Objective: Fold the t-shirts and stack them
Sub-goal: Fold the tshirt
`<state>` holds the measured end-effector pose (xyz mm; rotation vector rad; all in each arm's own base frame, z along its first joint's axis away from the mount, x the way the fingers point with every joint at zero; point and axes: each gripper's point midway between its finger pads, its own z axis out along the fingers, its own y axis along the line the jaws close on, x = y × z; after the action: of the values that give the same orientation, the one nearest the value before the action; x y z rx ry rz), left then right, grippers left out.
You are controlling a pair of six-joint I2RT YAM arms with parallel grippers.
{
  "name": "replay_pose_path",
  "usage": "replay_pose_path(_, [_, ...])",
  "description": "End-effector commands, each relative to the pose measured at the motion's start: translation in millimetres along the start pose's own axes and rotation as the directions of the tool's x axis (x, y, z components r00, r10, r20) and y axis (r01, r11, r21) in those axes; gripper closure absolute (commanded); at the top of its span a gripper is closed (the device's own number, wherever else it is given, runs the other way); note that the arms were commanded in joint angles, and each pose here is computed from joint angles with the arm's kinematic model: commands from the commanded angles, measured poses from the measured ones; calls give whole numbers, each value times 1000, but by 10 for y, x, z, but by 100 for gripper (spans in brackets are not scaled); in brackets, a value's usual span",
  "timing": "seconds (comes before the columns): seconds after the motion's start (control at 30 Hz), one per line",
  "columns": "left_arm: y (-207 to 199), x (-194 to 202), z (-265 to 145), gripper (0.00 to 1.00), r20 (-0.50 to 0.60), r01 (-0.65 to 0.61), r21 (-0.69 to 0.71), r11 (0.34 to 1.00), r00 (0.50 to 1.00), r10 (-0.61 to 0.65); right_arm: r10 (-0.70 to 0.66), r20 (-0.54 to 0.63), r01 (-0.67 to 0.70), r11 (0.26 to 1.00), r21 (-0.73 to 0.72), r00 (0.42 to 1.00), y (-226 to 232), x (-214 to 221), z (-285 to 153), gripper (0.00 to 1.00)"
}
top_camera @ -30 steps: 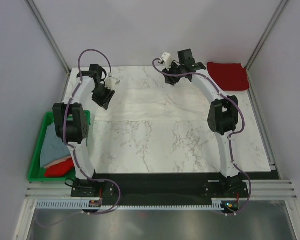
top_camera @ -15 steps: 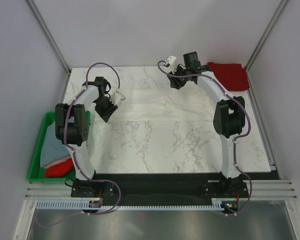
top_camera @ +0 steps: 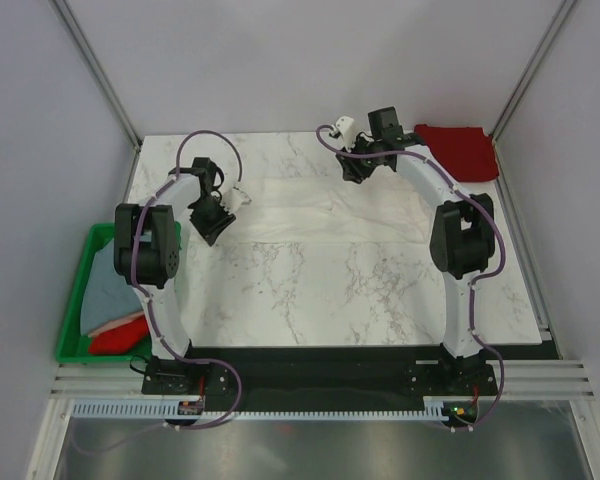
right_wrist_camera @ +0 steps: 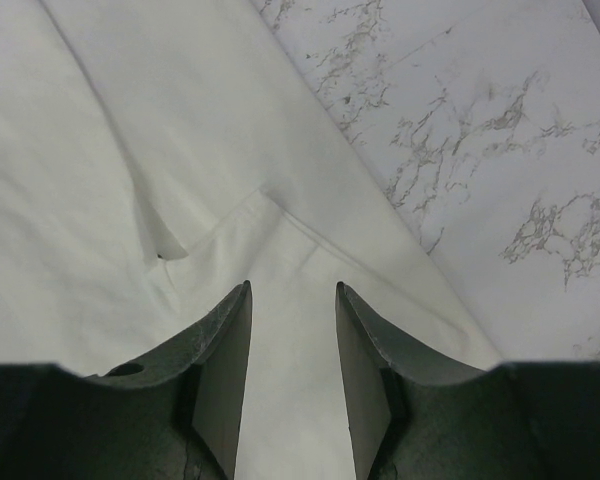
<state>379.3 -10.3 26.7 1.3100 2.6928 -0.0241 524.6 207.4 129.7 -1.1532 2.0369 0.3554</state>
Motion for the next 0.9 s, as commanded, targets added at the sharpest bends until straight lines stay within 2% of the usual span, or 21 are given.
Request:
replay_pose_path(0.0, [-9,53,139,56,-31,-47,9,999,998,47,-31,47,29,999,26,998,-1,-225,-239,53])
replay_pose_path(0.1, [-33,102,199,62,-54,-44,18,999,998,45,-27,42,25,999,36,999,-22,-203,-281,53])
replay_pose_path(0.2, [-44,127,237,79,-68,-34,24,999,997,35,-23,30,21,998,52,999,-39,-173,-315,53])
replay_pose_path(0.27, [-61,128,257,83,-73,-24,27,999,997,26,-16,22,15,998,60,1000,-43,-132,-351,54])
replay_pose_path(0.3, [-75,134,277,90,-78,-22,32,999,997,24,-10,14,9,997,70,1000,-51,-112,-379,54])
replay_pose_path(0.37, [-114,114,260,97,-76,-28,35,999,997,30,0,-1,0,996,86,1000,-44,-56,-443,54])
replay_pose_path(0.57, [-454,201,66,98,-75,-100,90,991,991,106,24,-111,-6,987,161,994,-24,257,-684,54])
replay_pose_path(0.7, [-883,458,-98,98,-131,-144,184,972,977,169,102,-242,-57,981,187,965,-19,629,-769,55])
replay_pose_path(0.87, [-1268,642,-373,98,-160,-148,246,958,969,191,146,-387,-52,969,244,910,-88,1024,-776,57])
